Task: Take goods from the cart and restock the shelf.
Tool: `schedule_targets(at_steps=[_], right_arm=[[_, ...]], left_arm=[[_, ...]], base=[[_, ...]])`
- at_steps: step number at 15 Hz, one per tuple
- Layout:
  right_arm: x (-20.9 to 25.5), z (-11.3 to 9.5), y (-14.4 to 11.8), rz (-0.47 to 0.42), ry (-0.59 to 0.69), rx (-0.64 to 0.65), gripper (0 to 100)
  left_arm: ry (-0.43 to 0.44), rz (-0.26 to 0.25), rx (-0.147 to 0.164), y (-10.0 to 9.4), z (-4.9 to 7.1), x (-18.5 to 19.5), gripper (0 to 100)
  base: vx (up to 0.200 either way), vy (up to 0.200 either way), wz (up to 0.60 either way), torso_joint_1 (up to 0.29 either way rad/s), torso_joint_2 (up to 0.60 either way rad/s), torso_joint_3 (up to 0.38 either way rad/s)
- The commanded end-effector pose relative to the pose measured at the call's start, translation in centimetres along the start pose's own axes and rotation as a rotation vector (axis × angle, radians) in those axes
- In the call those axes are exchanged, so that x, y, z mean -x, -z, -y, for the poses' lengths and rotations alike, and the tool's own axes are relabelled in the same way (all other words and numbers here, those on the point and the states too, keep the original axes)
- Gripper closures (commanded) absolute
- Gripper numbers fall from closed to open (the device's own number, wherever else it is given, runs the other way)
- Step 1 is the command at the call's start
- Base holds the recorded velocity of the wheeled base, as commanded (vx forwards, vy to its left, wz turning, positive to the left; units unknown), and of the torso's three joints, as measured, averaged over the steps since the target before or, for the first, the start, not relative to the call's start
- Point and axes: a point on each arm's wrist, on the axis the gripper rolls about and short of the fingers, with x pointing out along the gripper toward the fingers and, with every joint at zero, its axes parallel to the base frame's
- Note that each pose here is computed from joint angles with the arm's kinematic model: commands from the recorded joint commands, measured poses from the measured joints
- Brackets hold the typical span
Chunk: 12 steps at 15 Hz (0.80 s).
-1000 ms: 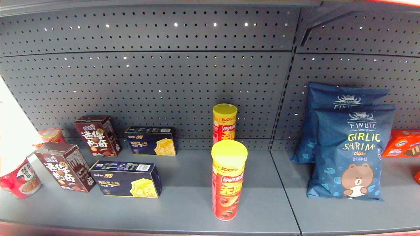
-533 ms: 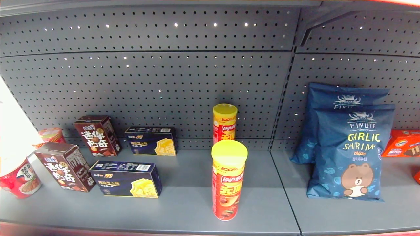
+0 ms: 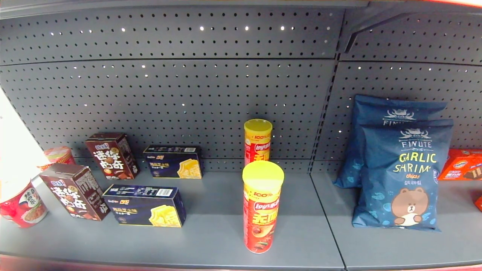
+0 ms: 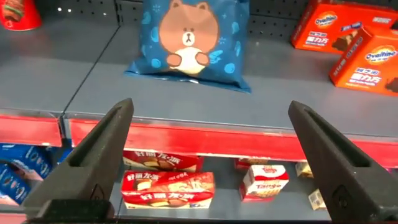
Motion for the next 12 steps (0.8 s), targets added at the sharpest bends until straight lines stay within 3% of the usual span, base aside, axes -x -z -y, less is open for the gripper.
schedule_targets(at_steps=[1, 4, 5, 8, 9, 10, 11, 12], right_arm=[[-0.06, -0.02, 0.04, -0.006, -0.007, 0.001, 0], [-0.01, -0.43, -0.06, 0.015, -0.194, -0.015, 0], [-0.03, -0.37, -0.03, 0.011, -0.165, -0.03, 0], [-0.04, 0.46, 0.12, -0.015, 0.214, -0.089, 0], [-0.05, 0.46, 0.09, -0.008, 0.213, -0.092, 0], [-0.09, -0.05, 0.04, 0.002, -0.02, -0.083, 0], [0.01, -0.34, 0.01, -0.008, -0.154, -0.086, 0], [0.08, -0.43, 0.11, -0.031, -0.191, -0.086, 0]], left_arm=[[0.058, -0.003, -0.073, 0.01, 0.13, 0.01, 0], [0.307, -0.003, -0.126, 0.17, 0.66, 0.04, 0], [0.315, -0.003, -0.129, 0.18, 0.67, 0.05, 0], [0.235, -0.004, -0.115, 0.15, 0.5, 0.01, 0], [0.226, -0.004, -0.113, 0.17, 0.48, 0.0, 0], [0.224, -0.005, -0.106, 0.17, 0.48, 0.0, 0], [0.229, -0.005, -0.106, 0.17, 0.49, 0.0, 0], [0.229, -0.005, -0.106, 0.17, 0.49, 0.0, 0]], base=[[0.0, 0.0, 0.0, 0.0, 0.0, 0.0], [0.0, 0.0, 0.0, 0.0, 0.0, 0.0], [0.0, 0.0, 0.0, 0.0, 0.0, 0.0], [0.0, 0.0, 0.0, 0.0, 0.0, 0.0], [0.0, 0.0, 0.0, 0.0, 0.0, 0.0], [0.0, 0.0, 0.0, 0.0, 0.0, 0.0], [0.0, 0.0, 0.0, 0.0, 0.0, 0.0], [0.0, 0.0, 0.0, 0.0, 0.0, 0.0]])
